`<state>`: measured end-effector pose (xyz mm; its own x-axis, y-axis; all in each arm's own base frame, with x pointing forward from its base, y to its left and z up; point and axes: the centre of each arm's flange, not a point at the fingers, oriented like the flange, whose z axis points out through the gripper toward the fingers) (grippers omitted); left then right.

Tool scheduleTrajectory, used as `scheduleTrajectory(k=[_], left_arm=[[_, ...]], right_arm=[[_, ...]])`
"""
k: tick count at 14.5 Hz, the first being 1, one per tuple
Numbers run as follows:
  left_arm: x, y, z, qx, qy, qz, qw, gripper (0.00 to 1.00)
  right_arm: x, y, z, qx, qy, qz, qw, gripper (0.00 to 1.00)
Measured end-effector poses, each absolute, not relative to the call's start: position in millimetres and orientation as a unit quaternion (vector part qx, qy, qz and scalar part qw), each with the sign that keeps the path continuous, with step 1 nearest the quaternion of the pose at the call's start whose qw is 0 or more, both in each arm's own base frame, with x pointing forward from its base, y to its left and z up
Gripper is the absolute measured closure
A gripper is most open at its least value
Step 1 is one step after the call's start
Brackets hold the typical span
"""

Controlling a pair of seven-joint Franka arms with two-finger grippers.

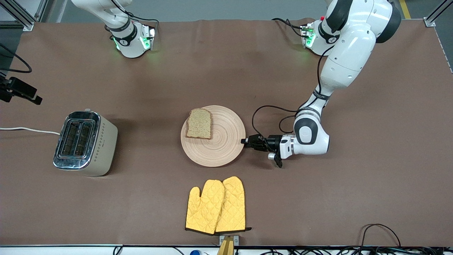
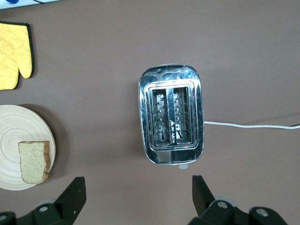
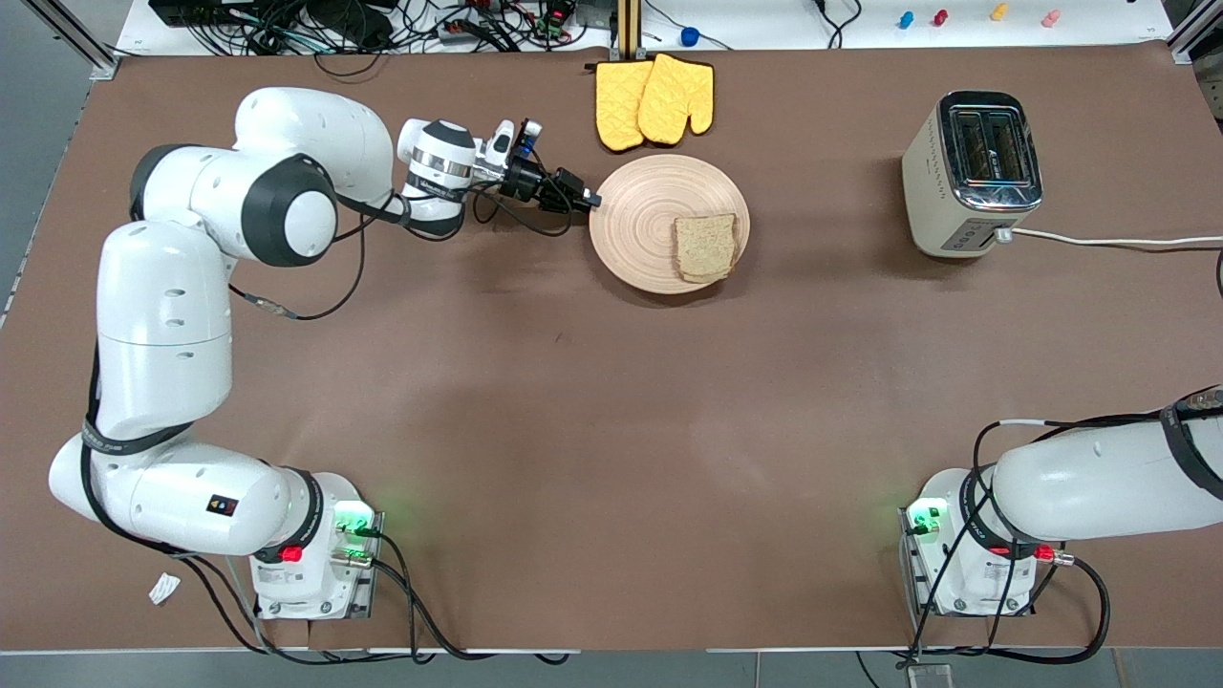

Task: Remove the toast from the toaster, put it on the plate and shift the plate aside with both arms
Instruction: 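Grip the wooden plate rim with the left gripper, then slide the plate with the left gripper away from the toaster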

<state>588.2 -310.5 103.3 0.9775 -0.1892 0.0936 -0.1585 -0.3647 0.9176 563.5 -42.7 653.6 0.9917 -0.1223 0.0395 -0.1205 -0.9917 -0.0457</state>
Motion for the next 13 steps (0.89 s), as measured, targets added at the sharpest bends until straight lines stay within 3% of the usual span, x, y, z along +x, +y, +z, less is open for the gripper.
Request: scheduleTrajectory(k=[3,5,13], left_arm=[[583,-322,100,0.829,-0.101,-0.012,0.550,0.70],[582,-322,98,0.830,-0.100,-0.012,0.548,0.89],[617,-278,132,0.845,-0.087,0.020,0.527,0.91]], right_arm=[[562,-42,662,-0.998,0.060,-0.028,0.022,0.00],[562,-42,662,-0.998,0.060,-0.028,0.022,0.00],[559,-26,659,-0.999,0.044,-0.008,0.022,0.00]])
